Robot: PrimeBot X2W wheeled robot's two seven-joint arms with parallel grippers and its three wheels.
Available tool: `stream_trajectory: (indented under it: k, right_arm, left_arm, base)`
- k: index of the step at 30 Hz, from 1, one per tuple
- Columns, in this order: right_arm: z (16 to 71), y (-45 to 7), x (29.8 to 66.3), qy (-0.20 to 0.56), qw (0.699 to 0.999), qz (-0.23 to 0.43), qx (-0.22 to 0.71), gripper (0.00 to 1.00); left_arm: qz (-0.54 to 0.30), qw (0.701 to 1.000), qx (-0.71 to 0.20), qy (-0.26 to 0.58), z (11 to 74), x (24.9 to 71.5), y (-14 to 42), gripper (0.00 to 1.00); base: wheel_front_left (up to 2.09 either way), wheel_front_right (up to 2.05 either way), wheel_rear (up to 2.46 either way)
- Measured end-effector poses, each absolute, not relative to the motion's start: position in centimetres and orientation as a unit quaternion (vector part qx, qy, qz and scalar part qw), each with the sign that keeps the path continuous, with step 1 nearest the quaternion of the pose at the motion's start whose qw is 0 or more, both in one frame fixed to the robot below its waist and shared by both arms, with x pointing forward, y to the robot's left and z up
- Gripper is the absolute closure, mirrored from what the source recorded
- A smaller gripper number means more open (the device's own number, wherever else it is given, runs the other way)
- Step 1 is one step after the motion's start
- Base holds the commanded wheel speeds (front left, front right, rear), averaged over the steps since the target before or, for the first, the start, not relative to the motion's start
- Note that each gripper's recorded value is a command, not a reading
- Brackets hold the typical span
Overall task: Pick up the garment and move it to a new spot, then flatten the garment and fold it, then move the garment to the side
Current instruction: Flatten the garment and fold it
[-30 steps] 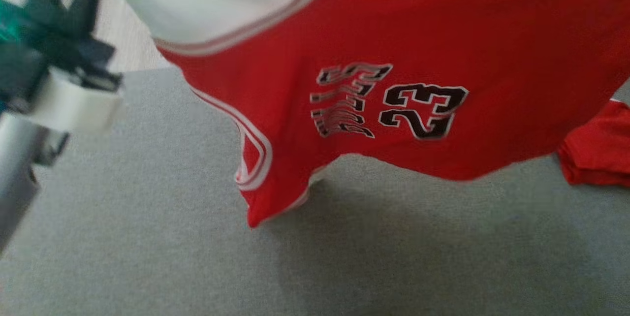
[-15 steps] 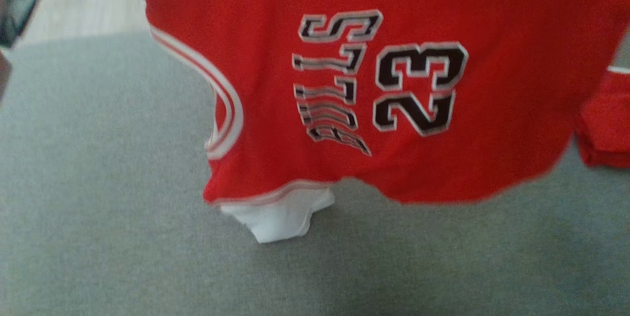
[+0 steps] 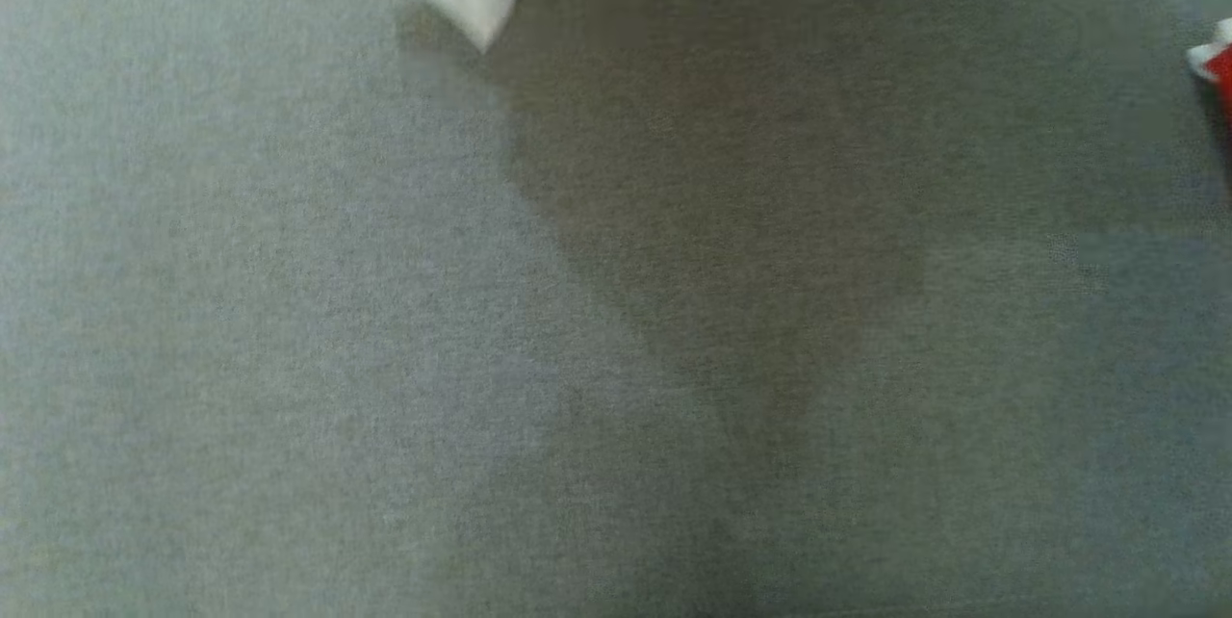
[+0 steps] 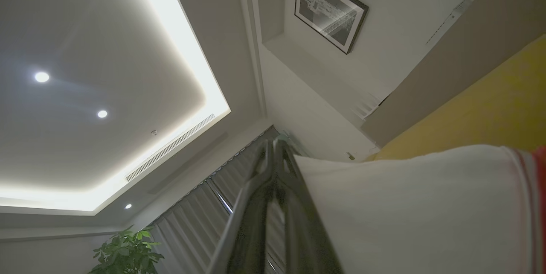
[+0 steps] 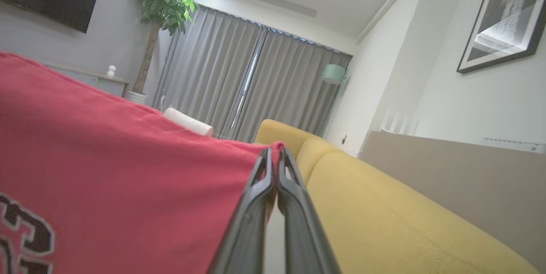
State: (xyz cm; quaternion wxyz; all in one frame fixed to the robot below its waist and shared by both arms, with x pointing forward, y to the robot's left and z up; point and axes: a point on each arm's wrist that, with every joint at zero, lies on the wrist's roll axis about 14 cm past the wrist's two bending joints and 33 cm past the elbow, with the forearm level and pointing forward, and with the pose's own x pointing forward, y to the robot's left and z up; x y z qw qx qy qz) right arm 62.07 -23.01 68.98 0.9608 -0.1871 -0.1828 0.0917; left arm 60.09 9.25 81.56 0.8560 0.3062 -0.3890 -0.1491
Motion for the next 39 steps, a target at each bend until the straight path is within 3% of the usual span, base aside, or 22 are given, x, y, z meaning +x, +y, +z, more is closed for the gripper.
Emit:
stream_trajectory:
  k: [5, 11, 15, 23, 31, 39]
  right_arm:
    - [65.1, -21.8, 63.7, -0.152, 0.964, 0.112, -0.186, 1.00]
    - [57.7, -20.6, 63.6, -0.087, 0.974, 0.137, -0.159, 1.00]
    - [53.3, -21.6, 60.6, -0.031, 0.981, 0.132, -0.135, 1.00]
    - [50.5, -23.2, 53.0, 0.015, 0.988, 0.123, -0.091, 1.00]
    - [47.8, -24.8, 44.2, 0.062, 0.991, 0.106, -0.059, 1.00]
    - [45.8, -25.9, 37.7, 0.095, 0.990, 0.091, -0.046, 1.00]
  left_arm:
    - [-0.177, 0.864, 0.303, -0.361, 76.9, 60.7, 9.0, 1.00]
    - [-0.211, 0.900, 0.285, -0.254, 65.8, 60.1, 10.7, 1.00]
    - [-0.221, 0.916, 0.259, -0.213, 62.3, 57.3, 11.6, 1.00]
    - [-0.252, 0.938, 0.196, -0.134, 56.5, 48.8, 11.9, 1.00]
    - [-0.285, 0.944, 0.161, -0.038, 50.8, 40.0, 12.0, 1.00]
    - [-0.297, 0.945, 0.130, 0.027, 47.3, 33.8, 12.0, 1.00]
  base:
    - [0.00, 0.00, 0.00]
    - [0.00, 0.00, 0.00]
    - [0.00, 0.00, 0.00]
    - [0.00, 0.00, 0.00]
    - [0.00, 0.00, 0.00]
    - [0.00, 0.00, 0.00]
